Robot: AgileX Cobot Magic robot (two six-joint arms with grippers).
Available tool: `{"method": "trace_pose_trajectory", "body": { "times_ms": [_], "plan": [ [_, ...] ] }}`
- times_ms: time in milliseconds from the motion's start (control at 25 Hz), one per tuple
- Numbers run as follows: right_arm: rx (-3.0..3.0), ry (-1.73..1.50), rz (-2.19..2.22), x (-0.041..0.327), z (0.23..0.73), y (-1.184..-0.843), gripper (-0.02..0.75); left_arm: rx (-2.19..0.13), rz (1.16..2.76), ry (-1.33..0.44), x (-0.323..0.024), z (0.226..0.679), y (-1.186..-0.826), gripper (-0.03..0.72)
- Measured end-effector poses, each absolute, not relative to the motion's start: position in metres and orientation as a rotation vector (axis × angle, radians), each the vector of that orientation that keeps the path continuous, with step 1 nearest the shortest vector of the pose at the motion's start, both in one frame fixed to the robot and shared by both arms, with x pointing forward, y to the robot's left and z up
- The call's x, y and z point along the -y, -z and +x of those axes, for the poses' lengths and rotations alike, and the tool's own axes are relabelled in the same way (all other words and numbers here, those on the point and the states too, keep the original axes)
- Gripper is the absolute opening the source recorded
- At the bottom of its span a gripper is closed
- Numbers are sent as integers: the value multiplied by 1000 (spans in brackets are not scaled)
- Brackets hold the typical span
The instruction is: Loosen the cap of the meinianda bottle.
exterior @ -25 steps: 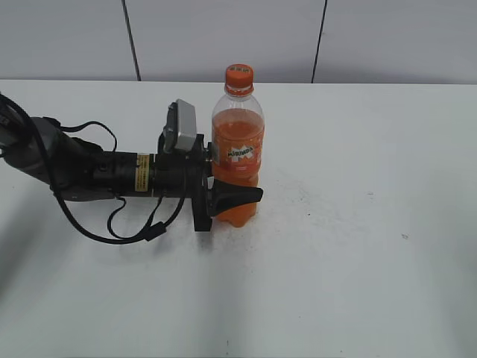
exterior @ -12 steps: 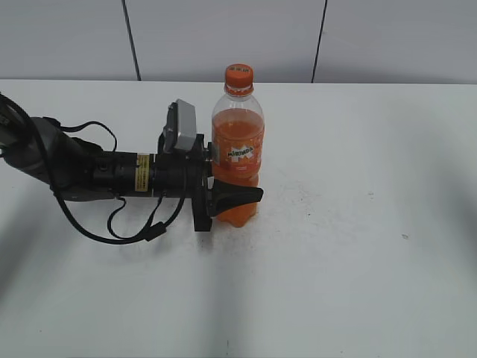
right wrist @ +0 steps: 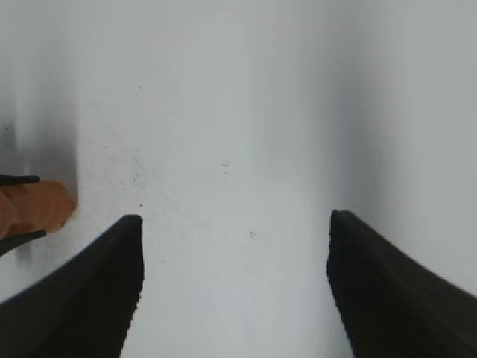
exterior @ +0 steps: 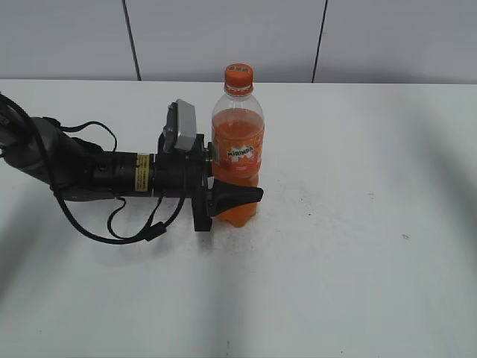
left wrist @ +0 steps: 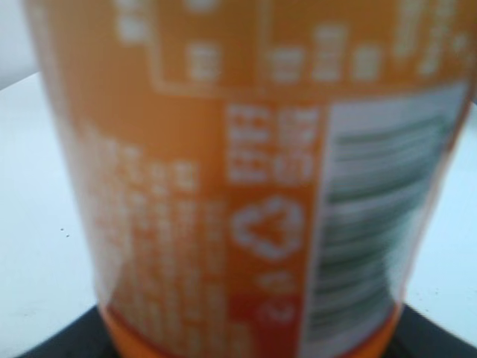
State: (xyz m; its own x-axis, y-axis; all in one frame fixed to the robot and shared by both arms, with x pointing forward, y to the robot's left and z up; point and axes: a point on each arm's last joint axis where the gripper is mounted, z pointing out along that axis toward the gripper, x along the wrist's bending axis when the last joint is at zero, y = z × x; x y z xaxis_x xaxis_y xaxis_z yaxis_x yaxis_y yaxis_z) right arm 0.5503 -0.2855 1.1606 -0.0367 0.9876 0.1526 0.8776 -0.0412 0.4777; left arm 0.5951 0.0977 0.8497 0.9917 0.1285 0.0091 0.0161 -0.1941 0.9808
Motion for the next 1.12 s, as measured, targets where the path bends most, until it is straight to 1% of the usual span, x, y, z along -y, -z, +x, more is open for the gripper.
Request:
{"method": "trace_pose_trajectory", "body": {
  "times_ms": [120, 240, 400, 760, 960, 1120],
  "plan": [
    [-1987, -754, 2036, 278, 556, -1164, 574, -107, 1764, -101, -98, 595, -850, 384],
    [-2011, -795, 2048, 258, 554, -1166, 574, -107, 1764, -101, -98, 595, -850, 384],
    [-2110, -816, 2042, 213, 550, -1161, 574, -107, 1764, -101, -98, 595, -850, 384],
    [-2312, -797, 1993, 115, 547, -1137, 574, -107, 1764, -101, -98, 595, -850, 384],
    [-2371, -790, 1922, 77, 554, -1129, 574, -107, 1764, -101, -98, 595, -850, 384],
    [-2385, -773, 1883, 62, 557, -1123, 574, -107, 1764, -101, -98, 595, -850, 384]
  ]
}}
